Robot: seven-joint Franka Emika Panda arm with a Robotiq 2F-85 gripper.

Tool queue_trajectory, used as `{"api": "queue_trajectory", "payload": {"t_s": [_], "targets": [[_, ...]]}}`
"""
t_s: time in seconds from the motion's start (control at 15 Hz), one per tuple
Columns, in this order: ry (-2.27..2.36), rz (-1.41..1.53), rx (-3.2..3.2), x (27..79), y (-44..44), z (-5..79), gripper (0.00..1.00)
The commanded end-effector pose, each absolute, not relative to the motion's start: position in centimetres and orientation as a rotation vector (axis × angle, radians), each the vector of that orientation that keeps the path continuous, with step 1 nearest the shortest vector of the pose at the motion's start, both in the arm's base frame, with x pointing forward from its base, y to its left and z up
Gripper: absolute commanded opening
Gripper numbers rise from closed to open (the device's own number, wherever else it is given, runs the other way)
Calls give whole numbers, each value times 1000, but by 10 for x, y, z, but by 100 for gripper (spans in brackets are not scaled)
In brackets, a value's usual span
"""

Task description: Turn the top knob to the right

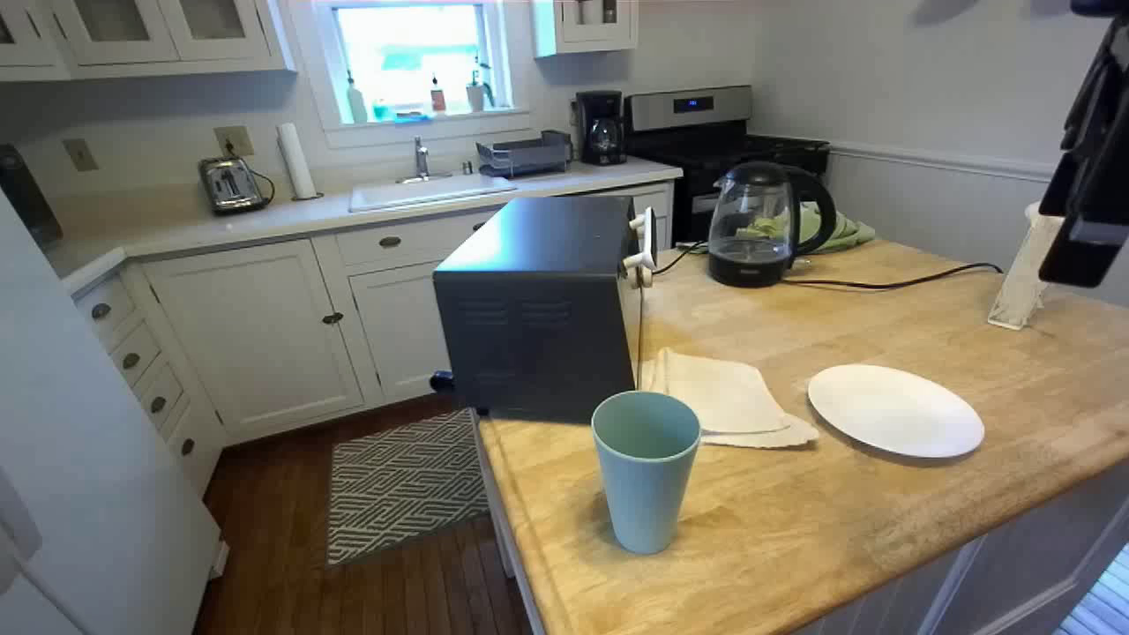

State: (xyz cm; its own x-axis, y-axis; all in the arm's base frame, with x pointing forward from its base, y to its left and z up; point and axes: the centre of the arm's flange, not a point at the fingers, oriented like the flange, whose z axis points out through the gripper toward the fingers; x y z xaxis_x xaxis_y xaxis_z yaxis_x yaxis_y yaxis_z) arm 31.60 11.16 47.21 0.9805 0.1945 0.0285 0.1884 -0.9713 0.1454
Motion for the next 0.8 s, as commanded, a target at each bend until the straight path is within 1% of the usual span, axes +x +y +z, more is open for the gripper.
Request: {"api": "queue_trajectory", "payload": {"t_s": [0.0,0.4,0.53,0.73], "targets": [[290,64,2984,316,112,472,100],[290,64,2984,316,112,472,100],[305,93,3017,339,94,483,100],[403,63,3119,389,47,507,100]]}}
